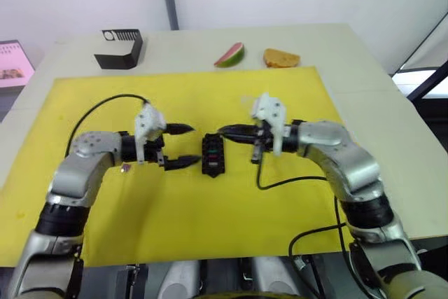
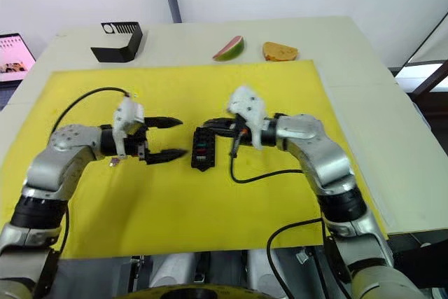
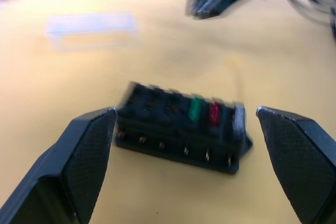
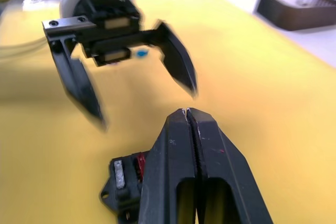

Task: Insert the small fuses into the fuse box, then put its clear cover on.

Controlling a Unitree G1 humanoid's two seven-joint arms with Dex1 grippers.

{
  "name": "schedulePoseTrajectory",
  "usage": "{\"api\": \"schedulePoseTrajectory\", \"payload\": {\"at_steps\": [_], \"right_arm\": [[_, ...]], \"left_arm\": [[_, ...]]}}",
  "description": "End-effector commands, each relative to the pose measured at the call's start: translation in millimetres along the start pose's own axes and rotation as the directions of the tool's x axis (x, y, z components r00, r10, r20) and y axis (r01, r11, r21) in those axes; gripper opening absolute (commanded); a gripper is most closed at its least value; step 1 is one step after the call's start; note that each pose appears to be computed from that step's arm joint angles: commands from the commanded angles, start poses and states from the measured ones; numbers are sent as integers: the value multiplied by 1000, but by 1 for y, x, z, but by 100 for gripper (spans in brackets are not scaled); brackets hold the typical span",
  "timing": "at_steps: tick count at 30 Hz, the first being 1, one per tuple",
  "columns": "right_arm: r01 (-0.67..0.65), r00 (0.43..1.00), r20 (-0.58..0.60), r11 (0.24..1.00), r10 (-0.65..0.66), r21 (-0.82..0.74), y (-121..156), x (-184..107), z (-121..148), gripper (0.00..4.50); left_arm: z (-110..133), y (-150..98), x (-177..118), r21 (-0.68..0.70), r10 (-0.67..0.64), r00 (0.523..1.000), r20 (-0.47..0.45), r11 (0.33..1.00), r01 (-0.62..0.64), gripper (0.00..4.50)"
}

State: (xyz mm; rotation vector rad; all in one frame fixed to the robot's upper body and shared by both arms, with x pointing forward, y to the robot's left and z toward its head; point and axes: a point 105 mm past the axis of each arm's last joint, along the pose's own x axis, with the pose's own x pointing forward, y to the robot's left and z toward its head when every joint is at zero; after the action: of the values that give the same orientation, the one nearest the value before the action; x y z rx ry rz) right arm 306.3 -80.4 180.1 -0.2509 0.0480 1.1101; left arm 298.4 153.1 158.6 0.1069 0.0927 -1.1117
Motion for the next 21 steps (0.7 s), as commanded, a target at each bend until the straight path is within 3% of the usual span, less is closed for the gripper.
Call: {"api": "schedulePoseTrajectory", "payload": {"at_steps": [1,7,11,13,15,19,21], "right_arm": [[215,977,-17,976,-214,41,-33,-55,-3,141],[454,885,-142,890,-443,51,-69,-140,-25,448],[525,837,-193,851,-511,24,-80,-174,-29,448],[537,829,-196,843,-524,20,-83,-179,-27,448],[533,832,-191,846,-520,20,-83,-178,-25,448],[474,873,-152,879,-463,44,-76,-162,-19,448],[324,944,-93,945,-318,54,-59,-132,0,448]], "left_arm": [[8,8,-47,-139,187,980,60,974,-177,450],[-40,13,-139,-339,462,881,-98,817,-467,450],[-54,12,-206,-529,578,800,-160,634,-564,450],[-54,12,-226,-613,610,778,-154,558,-559,450],[-56,9,-235,-647,612,774,-161,527,-551,450],[-57,2,-220,-690,527,834,-165,543,-479,450],[-49,5,-198,-774,436,891,-125,519,-362,450]]}}
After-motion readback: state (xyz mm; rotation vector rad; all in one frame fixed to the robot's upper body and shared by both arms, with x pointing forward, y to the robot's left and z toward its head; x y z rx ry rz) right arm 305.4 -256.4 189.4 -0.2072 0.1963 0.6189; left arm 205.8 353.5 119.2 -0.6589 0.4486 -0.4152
